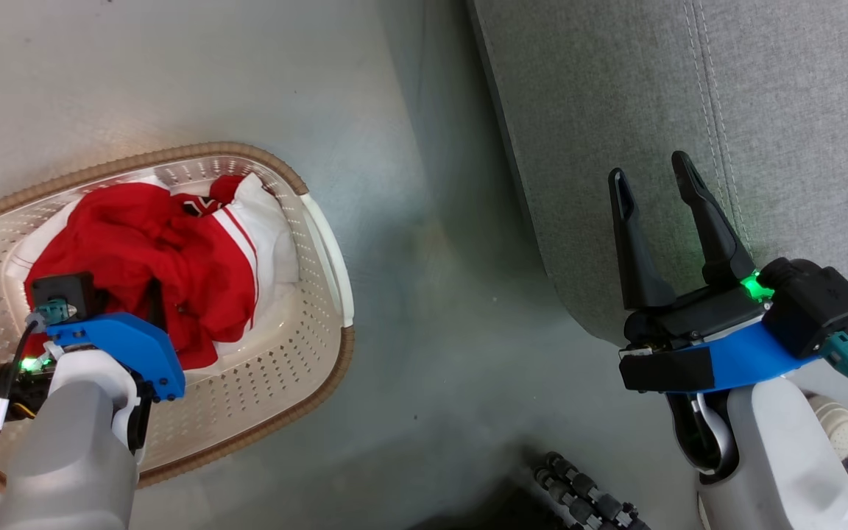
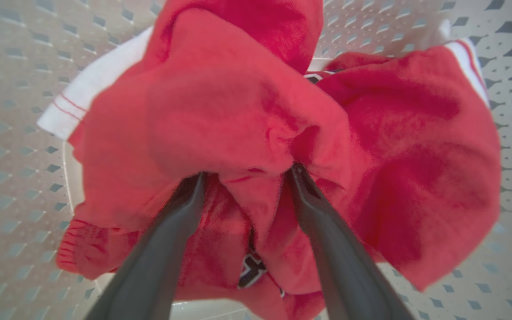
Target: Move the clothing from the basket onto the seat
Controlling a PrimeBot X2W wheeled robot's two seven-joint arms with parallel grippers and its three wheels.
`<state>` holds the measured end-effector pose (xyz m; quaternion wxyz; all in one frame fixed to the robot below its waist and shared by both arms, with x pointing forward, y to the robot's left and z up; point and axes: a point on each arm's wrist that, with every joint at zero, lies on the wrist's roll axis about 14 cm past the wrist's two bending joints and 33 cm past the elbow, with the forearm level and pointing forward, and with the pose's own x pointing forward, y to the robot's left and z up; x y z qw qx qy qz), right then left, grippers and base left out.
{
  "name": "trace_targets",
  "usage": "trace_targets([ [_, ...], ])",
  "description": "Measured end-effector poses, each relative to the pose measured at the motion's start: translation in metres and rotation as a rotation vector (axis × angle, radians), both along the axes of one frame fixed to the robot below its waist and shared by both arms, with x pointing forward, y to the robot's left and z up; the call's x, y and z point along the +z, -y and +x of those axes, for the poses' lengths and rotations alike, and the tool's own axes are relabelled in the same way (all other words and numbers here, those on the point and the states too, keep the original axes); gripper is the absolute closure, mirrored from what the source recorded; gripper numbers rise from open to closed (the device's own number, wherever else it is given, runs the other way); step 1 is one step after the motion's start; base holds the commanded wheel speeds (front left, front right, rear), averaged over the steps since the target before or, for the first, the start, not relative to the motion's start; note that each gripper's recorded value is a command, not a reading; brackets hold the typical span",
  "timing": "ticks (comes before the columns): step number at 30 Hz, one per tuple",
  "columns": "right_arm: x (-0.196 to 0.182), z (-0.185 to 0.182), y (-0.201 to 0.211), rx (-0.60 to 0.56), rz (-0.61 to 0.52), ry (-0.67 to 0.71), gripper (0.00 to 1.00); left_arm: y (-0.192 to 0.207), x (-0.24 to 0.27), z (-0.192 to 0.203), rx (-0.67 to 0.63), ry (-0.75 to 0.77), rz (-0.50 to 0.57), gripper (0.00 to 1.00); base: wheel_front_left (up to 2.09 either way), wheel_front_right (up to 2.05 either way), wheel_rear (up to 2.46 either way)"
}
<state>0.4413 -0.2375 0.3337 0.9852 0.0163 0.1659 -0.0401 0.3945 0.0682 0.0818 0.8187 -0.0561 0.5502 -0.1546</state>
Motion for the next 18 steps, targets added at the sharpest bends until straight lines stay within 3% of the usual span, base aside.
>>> trace_targets([
  [1, -0.001, -0.001, 0.001, -0.004, 0.001, -0.003, 0.00, 0.001, -0.002, -0.001, -0.005, -0.008, 0.000, 0.55, 0.00, 0.00, 0.00],
  [2, -0.002, -0.001, 0.002, -0.007, -0.001, -0.006, 0.00, 0.002, -0.003, -0.001, -0.008, -0.011, 0.000, 1.00, 0.00, 0.00, 0.00],
  [18, 0.004, 0.004, -0.002, 0.002, 0.009, 0.014, 0.00, 0.001, 0.006, 0.005, -0.026, 0.005, -0.004, 1.00, 0.00, 0.00, 0.00],
])
